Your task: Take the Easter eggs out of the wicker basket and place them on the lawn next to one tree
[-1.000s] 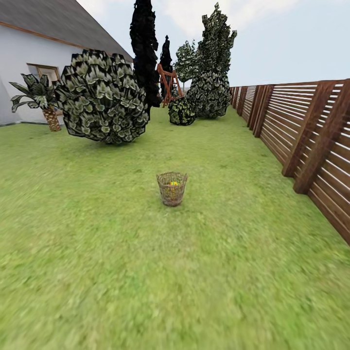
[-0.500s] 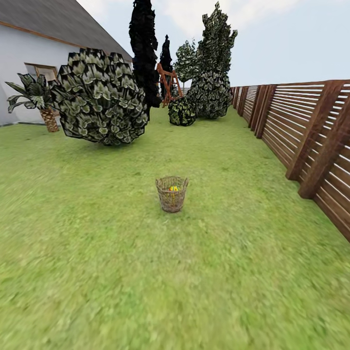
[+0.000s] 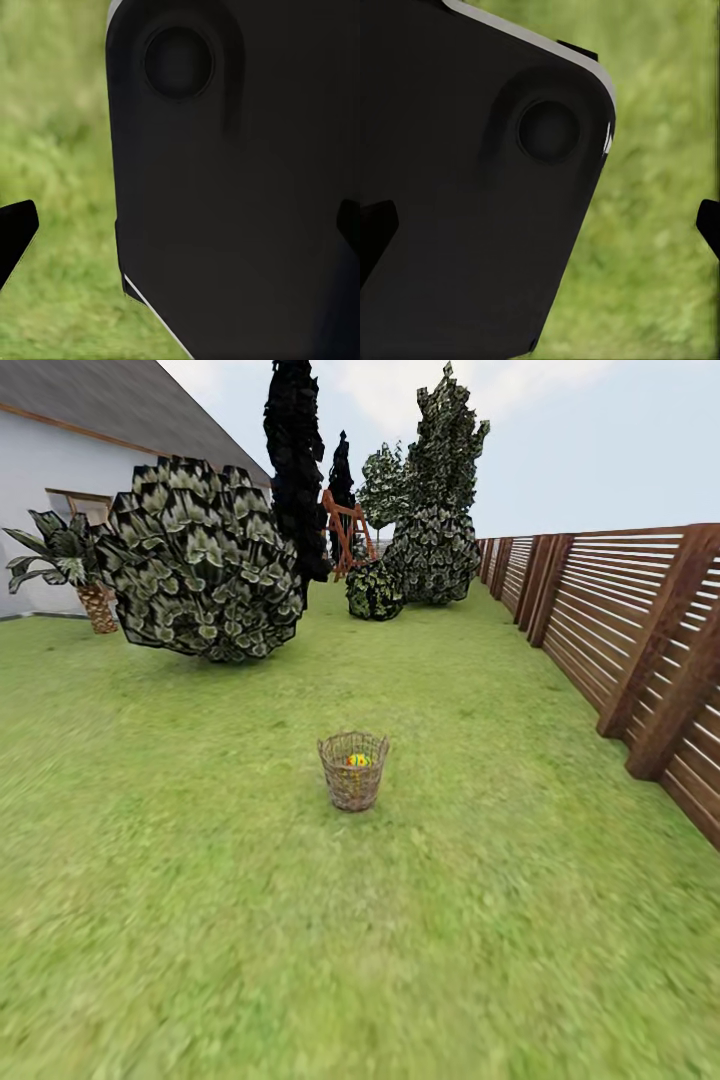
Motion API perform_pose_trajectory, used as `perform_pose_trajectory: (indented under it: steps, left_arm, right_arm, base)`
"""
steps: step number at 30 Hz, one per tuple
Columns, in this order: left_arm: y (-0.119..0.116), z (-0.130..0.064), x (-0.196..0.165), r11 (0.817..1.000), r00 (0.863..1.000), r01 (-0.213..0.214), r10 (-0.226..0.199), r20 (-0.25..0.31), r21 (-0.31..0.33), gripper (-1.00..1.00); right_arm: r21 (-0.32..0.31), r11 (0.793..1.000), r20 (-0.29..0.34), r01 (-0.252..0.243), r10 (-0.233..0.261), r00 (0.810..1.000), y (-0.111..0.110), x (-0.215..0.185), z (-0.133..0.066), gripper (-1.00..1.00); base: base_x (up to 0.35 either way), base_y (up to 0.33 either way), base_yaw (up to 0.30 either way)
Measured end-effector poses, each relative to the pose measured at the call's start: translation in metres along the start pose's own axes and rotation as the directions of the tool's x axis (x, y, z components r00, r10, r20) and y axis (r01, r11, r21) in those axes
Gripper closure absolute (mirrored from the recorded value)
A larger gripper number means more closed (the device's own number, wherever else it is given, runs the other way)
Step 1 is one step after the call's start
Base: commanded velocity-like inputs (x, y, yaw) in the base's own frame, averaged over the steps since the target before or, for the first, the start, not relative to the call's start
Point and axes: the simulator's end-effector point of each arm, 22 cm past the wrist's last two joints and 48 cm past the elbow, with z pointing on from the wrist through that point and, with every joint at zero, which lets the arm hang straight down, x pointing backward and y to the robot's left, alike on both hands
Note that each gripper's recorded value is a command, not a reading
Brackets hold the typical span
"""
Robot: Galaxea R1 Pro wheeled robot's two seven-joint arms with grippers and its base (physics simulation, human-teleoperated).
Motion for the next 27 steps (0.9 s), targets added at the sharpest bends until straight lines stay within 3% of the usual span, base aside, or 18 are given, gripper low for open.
perform_pose_trajectory:
  steps: [27]
  left_arm:
    - [0.0000,0.0000,0.0001,1.000,1.000,0.000,0.000,0.000,0.000,-1.00]
  right_arm:
    - [-0.002,1.000,0.001,-0.001,0.001,1.000,0.0016,-0.0006,0.0001,-1.00]
  base:
    - [0.315,0.000,0.029]
